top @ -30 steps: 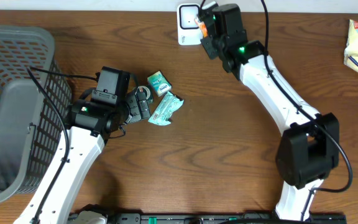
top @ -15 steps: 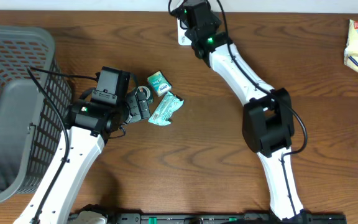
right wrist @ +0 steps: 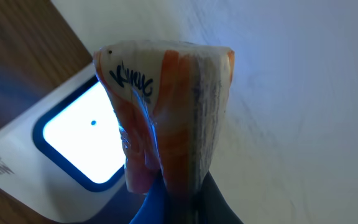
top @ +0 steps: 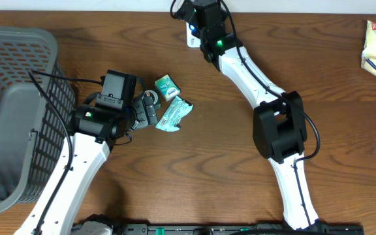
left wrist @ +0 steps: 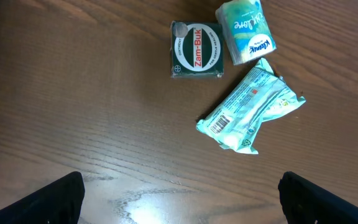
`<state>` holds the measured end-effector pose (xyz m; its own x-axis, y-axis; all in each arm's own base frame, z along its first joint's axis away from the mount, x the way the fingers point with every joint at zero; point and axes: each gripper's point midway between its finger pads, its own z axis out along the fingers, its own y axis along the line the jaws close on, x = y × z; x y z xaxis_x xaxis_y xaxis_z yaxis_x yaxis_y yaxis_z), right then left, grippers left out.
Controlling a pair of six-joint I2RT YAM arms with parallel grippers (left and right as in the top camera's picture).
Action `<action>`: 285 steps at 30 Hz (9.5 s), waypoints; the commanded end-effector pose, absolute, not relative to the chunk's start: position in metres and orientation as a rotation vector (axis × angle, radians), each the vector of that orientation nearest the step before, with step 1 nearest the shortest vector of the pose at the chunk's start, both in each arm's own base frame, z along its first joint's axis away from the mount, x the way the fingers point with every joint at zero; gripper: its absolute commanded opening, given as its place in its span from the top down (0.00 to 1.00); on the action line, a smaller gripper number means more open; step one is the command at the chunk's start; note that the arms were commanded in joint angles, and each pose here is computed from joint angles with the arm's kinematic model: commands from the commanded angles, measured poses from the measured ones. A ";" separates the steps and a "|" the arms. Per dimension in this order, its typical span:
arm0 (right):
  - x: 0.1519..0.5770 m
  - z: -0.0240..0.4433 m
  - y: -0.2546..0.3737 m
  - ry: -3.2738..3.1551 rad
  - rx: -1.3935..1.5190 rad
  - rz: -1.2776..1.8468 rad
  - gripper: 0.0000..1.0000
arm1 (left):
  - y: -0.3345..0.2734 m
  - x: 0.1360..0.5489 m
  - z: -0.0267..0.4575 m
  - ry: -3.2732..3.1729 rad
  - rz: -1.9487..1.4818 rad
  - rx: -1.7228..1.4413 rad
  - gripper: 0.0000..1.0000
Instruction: Scan the item barcode
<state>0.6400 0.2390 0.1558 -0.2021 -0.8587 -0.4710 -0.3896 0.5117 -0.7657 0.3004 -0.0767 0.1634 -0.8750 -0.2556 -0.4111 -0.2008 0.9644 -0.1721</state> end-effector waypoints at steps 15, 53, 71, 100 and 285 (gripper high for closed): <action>0.646 0.141 0.223 1.824 -1.079 -0.701 0.99 | -0.076 0.302 0.168 2.659 -0.175 -0.330 0.02; 0.546 0.103 -0.184 2.645 0.219 -0.511 0.01 | -0.076 0.302 0.168 2.659 -0.175 -0.330 0.02; 0.499 0.112 0.089 2.715 -0.230 1.002 0.01 | -0.076 0.302 0.168 2.659 -0.175 -0.330 0.02; 0.455 0.078 0.321 2.758 -0.511 0.431 0.75 | -0.076 0.302 0.168 2.659 -0.175 -0.330 0.02; 0.376 0.034 0.183 3.285 -0.544 0.134 0.99 | -0.076 0.302 0.168 2.659 -0.175 -0.330 0.02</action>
